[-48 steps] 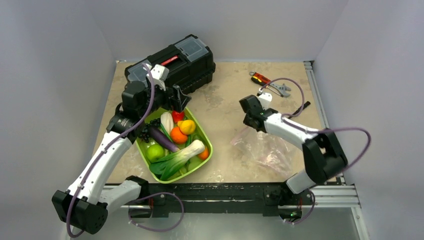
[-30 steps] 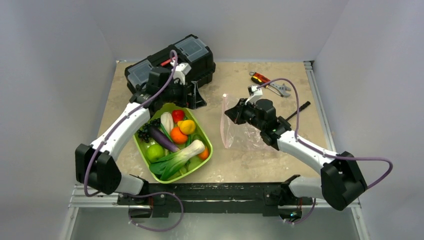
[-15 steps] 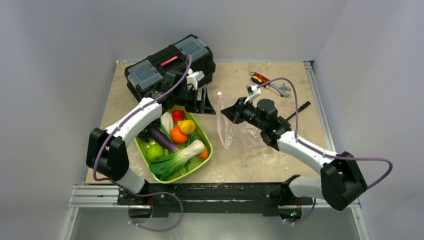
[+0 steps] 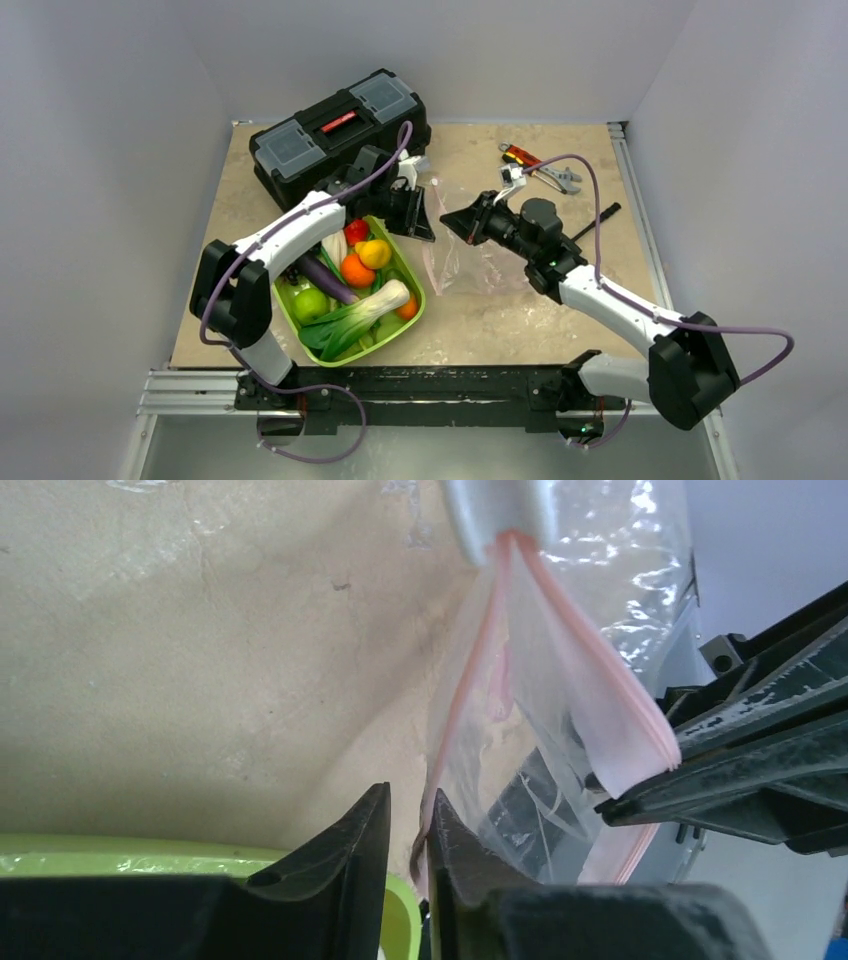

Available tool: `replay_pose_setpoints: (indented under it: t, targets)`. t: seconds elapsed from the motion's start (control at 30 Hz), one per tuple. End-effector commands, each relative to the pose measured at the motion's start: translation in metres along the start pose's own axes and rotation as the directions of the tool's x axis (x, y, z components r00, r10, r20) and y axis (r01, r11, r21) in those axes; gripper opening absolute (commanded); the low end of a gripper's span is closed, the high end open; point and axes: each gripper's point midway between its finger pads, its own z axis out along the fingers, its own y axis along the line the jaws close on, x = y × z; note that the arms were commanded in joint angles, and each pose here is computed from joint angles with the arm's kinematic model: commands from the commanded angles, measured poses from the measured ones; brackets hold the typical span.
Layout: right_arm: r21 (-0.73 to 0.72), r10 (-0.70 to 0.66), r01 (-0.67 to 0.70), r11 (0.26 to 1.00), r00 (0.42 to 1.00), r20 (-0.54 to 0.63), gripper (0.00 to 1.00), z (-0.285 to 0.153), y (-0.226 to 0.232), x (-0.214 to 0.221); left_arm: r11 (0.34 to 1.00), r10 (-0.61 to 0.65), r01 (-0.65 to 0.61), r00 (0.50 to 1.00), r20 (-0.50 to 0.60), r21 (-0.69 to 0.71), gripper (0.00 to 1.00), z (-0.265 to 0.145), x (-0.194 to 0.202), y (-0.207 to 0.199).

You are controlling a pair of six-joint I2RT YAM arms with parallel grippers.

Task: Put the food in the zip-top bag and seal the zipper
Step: Open the zipper of the food storage bag.

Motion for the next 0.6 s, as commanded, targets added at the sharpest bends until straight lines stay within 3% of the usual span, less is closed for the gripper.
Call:
replay_pose_setpoints:
  t: [0.0, 0.07, 0.2, 0.27, 0.43, 0.57]
  targets:
    - [0.023, -0.035, 0.035, 0.999, 0.999, 0.022, 0.0, 0.0, 0.009, -0.014, 0.997, 0.056, -0.053, 0.997, 0.055, -0.048, 0.11, -0.012, -0.018, -0.003]
    - [0.129, -0.061, 0.06, 0.99, 0.998, 0.001, 0.03, -0.001, -0.001, -0.012, 0.997, 0.062, -0.058, 0.996, 0.069, -0.058, 0.01, -0.015, -0.02, -0.004]
    - [0.338, -0.114, 0.121, 0.933, 0.993, -0.04, 0.3, -0.006, -0.018, -0.013, 0.995, 0.081, -0.074, 0.992, 0.101, -0.068, 0.0, -0.021, -0.023, -0.006]
    - [0.421, -0.138, 0.156, 0.893, 0.988, -0.074, 0.37, -0.007, -0.024, -0.012, 0.995, 0.079, -0.072, 0.991, 0.108, -0.066, 0.0, -0.022, -0.024, -0.007]
    - [0.584, -0.232, 0.26, 0.769, 0.965, -0.125, 0.49, -0.006, -0.022, -0.001, 0.995, 0.077, -0.068, 0.989, 0.122, -0.076, 0.0, -0.025, -0.024, -0.007]
    - [0.694, -0.292, 0.296, 0.657, 0.948, -0.128, 0.49, -0.013, -0.015, 0.005, 0.994, 0.079, -0.069, 0.988, 0.13, -0.085, 0.0, -0.026, -0.027, -0.007]
